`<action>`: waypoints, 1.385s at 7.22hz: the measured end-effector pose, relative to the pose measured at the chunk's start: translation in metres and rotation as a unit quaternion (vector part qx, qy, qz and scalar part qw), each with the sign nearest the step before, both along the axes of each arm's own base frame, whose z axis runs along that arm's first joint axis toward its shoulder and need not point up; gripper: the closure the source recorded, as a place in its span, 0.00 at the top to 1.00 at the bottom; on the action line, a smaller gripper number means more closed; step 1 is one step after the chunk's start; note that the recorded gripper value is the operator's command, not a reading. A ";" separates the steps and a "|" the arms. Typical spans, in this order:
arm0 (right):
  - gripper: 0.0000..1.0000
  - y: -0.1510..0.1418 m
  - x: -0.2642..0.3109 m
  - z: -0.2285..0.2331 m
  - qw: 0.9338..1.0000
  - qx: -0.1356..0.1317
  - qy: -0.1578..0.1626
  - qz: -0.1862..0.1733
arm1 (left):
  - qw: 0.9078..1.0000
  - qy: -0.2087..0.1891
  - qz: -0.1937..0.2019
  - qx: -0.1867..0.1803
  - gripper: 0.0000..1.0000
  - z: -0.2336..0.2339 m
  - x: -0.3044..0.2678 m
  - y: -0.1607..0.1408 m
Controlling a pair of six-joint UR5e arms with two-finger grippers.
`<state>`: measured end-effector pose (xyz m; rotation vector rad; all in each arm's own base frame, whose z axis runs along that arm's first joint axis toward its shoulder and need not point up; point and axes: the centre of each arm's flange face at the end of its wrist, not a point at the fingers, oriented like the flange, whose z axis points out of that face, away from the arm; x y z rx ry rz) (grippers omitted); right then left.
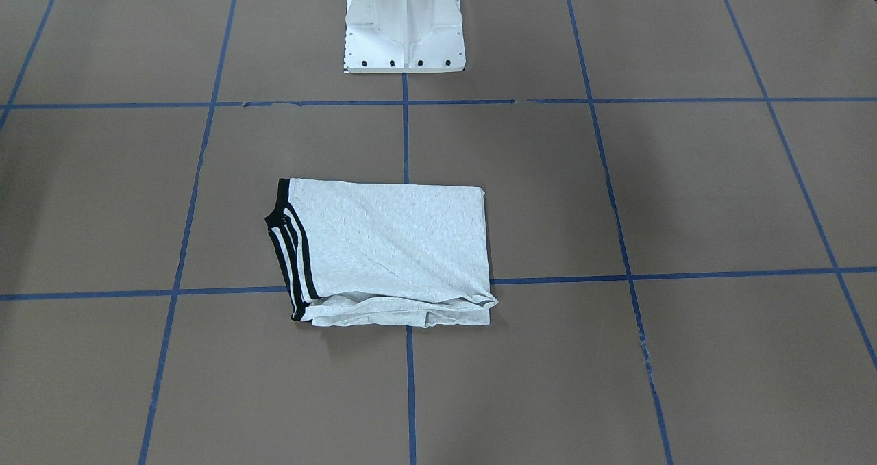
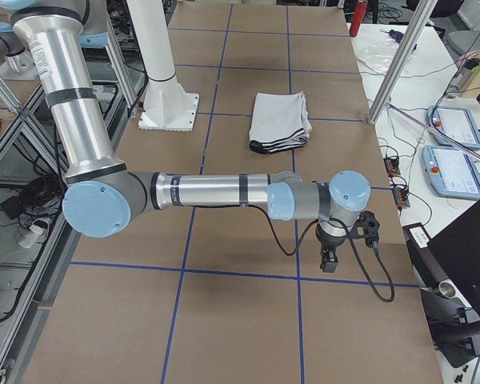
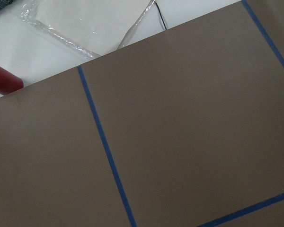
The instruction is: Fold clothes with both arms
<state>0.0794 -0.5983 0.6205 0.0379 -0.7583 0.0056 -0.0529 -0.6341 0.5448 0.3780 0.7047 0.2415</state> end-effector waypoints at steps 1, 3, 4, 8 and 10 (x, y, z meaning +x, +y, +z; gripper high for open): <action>1.00 0.006 -0.001 0.008 1.000 -0.005 0.006 -0.008 | 1.000 -0.005 0.008 -0.006 1.00 0.020 -0.006 0.008; 1.00 0.010 -0.019 0.017 1.000 -0.011 0.011 -0.024 | 1.000 -0.008 0.013 -0.015 1.00 0.045 -0.009 0.024; 1.00 0.014 -0.027 0.022 0.999 -0.014 0.010 -0.030 | 1.000 -0.007 0.009 -0.018 1.00 0.059 -0.008 0.035; 1.00 0.020 -0.039 0.010 0.999 0.000 0.012 -0.038 | 0.996 0.014 -0.044 -0.071 1.00 0.063 -0.005 0.037; 1.00 0.029 -0.038 0.009 0.999 0.001 0.011 -0.038 | 0.993 0.026 -0.053 -0.098 1.00 0.054 -0.006 0.049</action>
